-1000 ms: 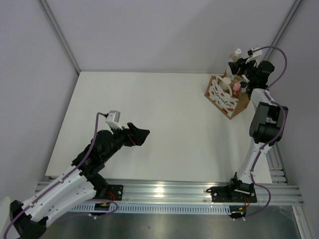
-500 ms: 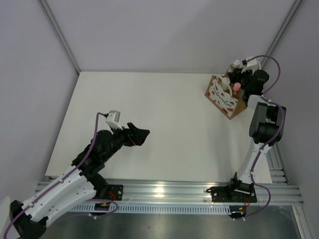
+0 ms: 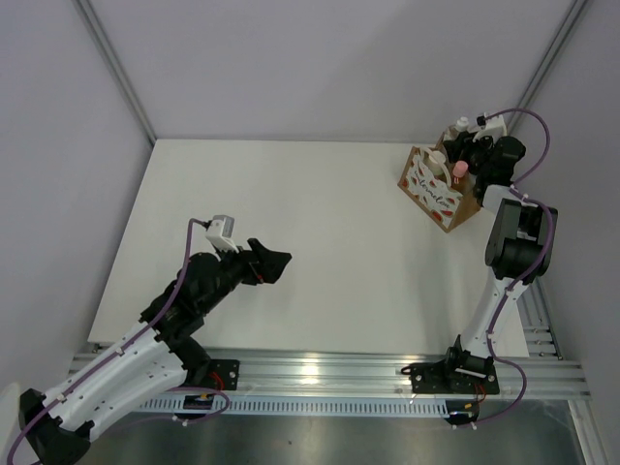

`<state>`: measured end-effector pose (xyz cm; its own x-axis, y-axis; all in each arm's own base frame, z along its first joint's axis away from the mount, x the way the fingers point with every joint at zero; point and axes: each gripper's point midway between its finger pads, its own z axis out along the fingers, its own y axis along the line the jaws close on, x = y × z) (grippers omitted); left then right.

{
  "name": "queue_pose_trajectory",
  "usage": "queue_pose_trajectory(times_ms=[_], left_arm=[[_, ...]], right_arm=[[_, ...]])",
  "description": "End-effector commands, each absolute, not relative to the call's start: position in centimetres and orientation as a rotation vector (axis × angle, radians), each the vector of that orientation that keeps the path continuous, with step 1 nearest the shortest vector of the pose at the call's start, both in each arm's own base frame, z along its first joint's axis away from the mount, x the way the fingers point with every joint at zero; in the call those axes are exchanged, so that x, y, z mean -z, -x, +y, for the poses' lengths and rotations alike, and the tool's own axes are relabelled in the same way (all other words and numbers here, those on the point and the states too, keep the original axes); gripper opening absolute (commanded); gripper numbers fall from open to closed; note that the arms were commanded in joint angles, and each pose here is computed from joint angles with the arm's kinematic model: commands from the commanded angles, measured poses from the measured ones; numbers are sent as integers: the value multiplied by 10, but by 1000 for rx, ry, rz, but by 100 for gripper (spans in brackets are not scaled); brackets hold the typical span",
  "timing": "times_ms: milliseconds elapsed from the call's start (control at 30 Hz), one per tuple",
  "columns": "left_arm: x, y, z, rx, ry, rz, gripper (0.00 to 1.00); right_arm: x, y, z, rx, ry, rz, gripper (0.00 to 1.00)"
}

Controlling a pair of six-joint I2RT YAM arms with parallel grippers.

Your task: Place the personal care products into the canvas bag

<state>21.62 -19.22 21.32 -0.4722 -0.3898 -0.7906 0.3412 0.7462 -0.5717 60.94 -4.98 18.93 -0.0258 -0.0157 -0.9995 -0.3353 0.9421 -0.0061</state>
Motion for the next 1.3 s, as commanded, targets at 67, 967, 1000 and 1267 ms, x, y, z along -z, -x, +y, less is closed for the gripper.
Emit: queue_pose_trajectory(times_ms=[67, 967, 1000, 1267], left_arm=[[-235, -218, -193, 896, 50, 1812, 99], [-232, -228, -190, 807, 13, 1813, 99], [-232, -229, -191, 800, -4, 1807, 99], [-227, -233, -200, 777, -82, 1830, 99]], right_arm=[[-284, -605, -52, -191, 301, 1342, 51], [-403, -558, -27, -206, -49, 1293, 78], [-406, -554, -1, -224, -47, 1302, 85], [-394, -497, 121, -203, -132, 1428, 99]])
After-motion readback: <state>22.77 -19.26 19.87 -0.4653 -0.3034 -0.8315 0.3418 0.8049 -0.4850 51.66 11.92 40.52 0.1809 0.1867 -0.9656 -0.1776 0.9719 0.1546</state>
